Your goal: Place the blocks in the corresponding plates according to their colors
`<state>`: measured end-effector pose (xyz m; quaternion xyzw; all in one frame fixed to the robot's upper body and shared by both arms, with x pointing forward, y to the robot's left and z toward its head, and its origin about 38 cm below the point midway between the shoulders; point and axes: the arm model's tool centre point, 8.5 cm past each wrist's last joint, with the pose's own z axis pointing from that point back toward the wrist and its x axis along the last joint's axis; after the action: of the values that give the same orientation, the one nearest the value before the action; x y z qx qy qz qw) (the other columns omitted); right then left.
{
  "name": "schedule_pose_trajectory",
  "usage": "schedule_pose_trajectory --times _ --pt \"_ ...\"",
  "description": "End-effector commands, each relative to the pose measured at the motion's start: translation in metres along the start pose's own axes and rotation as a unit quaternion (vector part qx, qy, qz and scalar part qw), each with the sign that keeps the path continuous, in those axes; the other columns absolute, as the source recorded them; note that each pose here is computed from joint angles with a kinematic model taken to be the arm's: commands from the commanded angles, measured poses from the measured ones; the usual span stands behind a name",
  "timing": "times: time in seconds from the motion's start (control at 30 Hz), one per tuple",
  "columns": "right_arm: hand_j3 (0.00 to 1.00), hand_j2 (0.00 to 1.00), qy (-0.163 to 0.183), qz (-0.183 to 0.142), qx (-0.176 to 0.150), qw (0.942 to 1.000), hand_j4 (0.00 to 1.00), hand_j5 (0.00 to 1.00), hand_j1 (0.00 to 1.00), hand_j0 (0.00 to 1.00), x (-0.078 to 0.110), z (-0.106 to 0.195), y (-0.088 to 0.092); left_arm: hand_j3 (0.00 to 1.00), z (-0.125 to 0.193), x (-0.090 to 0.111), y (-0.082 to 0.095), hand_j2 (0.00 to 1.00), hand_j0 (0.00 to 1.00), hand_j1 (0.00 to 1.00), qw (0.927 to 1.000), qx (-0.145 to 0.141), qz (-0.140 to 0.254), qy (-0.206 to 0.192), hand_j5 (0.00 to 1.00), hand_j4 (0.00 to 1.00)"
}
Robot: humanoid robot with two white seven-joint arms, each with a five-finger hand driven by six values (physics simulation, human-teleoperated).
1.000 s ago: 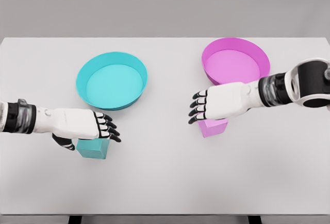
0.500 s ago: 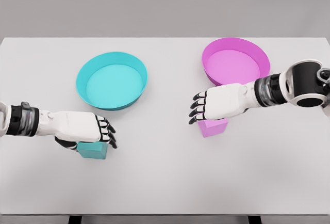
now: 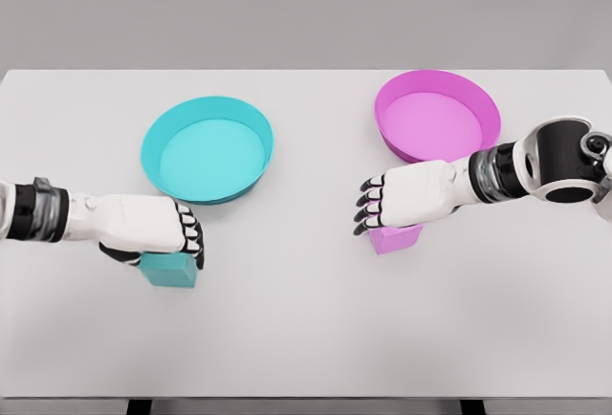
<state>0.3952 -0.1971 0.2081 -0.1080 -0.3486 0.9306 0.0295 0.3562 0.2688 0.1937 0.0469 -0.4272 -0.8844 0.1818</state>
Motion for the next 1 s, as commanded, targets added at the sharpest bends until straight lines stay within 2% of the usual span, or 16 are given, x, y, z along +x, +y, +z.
schedule_pose_trajectory --times 0.0,0.37,0.67,0.7,0.73,0.83,0.9,0.97 --pt "1.00 1.00 0.004 0.002 0.004 1.0000 1.00 1.00 1.00 1.00 -0.001 0.000 0.001 0.66 0.001 0.001 0.002 0.66 0.66 0.66 1.0000 0.006 0.007 -0.004 0.66 0.66" --pt "1.00 1.00 -0.004 0.003 0.009 0.9999 1.00 1.00 1.00 1.00 0.003 -0.006 0.003 0.64 0.012 -0.005 0.027 0.64 0.64 0.64 0.9995 0.029 -0.009 0.002 0.64 0.64" --pt "0.63 0.63 -0.001 0.005 0.007 1.0000 0.63 0.63 0.63 0.63 0.001 -0.005 0.002 0.64 0.022 -0.012 0.051 0.64 0.64 0.64 0.9983 0.052 -0.023 0.010 0.64 0.64" --pt "0.59 0.59 0.001 0.005 0.006 1.0000 0.59 0.59 0.59 0.59 0.000 -0.003 0.001 0.64 0.027 -0.015 0.061 0.64 0.64 0.64 0.9971 0.068 -0.028 0.017 0.64 0.64" --pt "0.59 0.59 0.001 0.006 0.005 1.0000 0.59 0.59 0.59 0.59 0.000 -0.003 0.000 0.65 0.029 -0.016 0.067 0.65 0.65 0.65 0.9961 0.080 -0.031 0.020 0.65 0.65" --pt "0.54 0.54 0.003 0.005 0.003 1.0000 0.54 0.54 0.54 0.54 -0.002 -0.002 -0.002 0.65 0.026 -0.024 0.068 0.65 0.65 0.65 0.9957 0.086 -0.024 0.025 0.65 0.65" --pt "0.48 0.48 0.002 0.005 0.002 1.0000 0.48 0.48 0.48 0.48 -0.002 -0.002 -0.002 0.65 0.021 -0.027 0.073 0.65 0.65 0.65 0.9948 0.097 -0.021 0.023 0.65 0.65" --pt "0.47 0.47 0.002 0.005 0.002 1.0000 0.47 0.47 0.47 0.47 -0.002 -0.002 -0.002 0.65 0.021 -0.028 0.073 0.65 0.65 0.65 0.9947 0.097 -0.020 0.025 0.65 0.65"
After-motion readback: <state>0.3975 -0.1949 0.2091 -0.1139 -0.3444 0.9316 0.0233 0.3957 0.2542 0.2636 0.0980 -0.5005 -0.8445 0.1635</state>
